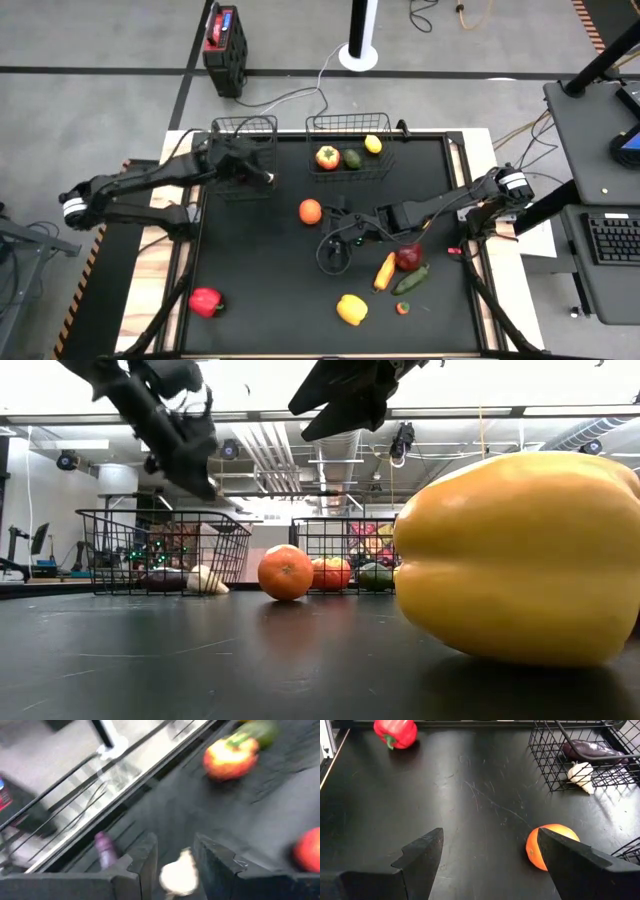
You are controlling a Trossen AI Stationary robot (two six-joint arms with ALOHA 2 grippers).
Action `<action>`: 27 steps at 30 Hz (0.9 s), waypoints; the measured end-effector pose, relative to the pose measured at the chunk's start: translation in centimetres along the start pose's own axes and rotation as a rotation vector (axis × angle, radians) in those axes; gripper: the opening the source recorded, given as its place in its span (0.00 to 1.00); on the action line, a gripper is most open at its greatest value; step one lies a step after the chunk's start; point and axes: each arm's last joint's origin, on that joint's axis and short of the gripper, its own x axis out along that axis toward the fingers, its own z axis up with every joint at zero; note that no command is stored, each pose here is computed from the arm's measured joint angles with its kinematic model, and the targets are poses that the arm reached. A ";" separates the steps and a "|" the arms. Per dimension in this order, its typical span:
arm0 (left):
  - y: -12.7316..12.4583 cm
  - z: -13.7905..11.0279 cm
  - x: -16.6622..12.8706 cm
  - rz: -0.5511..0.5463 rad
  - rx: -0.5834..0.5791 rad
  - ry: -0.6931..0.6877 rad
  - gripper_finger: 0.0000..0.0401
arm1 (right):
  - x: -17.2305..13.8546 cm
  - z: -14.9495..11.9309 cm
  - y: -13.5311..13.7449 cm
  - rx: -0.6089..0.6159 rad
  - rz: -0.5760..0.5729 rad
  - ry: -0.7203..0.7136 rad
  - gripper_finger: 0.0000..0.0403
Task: Sort produce into baskets
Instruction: Put the red apple into the right black wire basket
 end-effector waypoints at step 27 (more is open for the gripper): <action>-9.9 -4.1 -8.1 -0.352 0.055 -0.113 0.28 | -1.4 -2.8 -0.5 0.174 -0.029 0.403 0.78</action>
